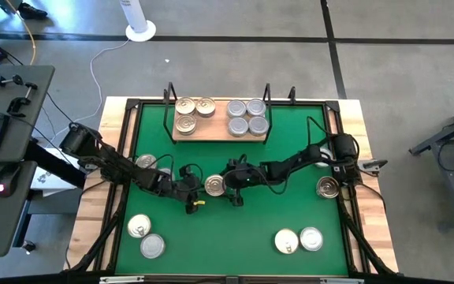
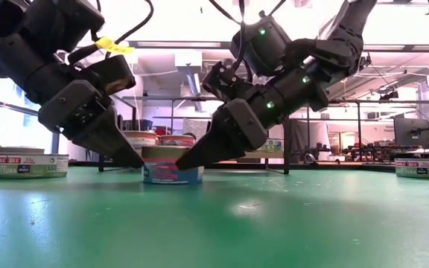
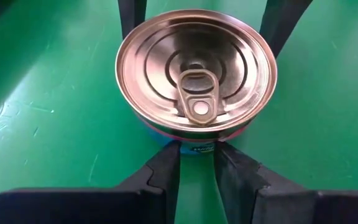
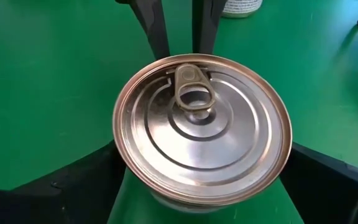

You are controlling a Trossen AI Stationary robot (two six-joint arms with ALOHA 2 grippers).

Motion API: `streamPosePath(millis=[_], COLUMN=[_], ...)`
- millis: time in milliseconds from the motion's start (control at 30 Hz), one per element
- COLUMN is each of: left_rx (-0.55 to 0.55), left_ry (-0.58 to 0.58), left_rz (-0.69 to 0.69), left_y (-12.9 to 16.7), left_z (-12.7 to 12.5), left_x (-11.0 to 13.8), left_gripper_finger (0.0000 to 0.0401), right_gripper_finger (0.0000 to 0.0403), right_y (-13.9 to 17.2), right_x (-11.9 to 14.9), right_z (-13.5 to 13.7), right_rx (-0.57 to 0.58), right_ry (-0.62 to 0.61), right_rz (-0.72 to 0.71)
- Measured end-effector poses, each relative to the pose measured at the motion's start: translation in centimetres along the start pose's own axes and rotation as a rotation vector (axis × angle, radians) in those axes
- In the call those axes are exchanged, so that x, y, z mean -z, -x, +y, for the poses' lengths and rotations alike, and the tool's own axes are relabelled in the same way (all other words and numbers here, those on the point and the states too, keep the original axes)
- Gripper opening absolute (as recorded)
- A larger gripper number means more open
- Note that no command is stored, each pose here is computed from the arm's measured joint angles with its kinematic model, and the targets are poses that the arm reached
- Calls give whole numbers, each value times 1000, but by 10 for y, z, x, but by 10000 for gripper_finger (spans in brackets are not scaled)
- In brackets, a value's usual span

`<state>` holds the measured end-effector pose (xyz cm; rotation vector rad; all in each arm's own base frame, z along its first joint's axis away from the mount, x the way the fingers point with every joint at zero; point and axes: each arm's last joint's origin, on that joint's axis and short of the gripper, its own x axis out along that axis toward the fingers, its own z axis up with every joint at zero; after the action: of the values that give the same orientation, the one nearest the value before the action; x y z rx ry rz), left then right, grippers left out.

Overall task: Stack canned seafood by type on shelf
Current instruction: Put the blue/pink tuna can on the shelf and align with the other blue/pink tuna can

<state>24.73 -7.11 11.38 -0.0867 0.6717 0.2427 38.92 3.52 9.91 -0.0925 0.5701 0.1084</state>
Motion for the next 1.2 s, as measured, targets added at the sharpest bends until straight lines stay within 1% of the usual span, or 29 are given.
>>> streamPosePath(millis=[233,333,467,800,933,1200], left_rx=[-12,-27,-60,-69,-59,-33], left_ry=[-35,-13,-3,16,8,19], left_rz=[15,42,71,113,110,71], left_y=[0,1,1,8,11,20], left_z=[0,0,3,2,-1,-3], left_x=[1,3,7,11,11,4], left_gripper_finger=[85,85,85,85,85,85], right_gripper_finger=[366,360,357,356,356,358], right_y=[1,1,1,3,3,3], right_x=[0,1,1,0,2,2], right_z=[0,0,1,1,1,-1], right_rx=[-2,-2,-3,-5,-3,-3], right_ry=[-2,-12,-15,-17,-65,-39], right_rz=[14,21,24,33,52,54])
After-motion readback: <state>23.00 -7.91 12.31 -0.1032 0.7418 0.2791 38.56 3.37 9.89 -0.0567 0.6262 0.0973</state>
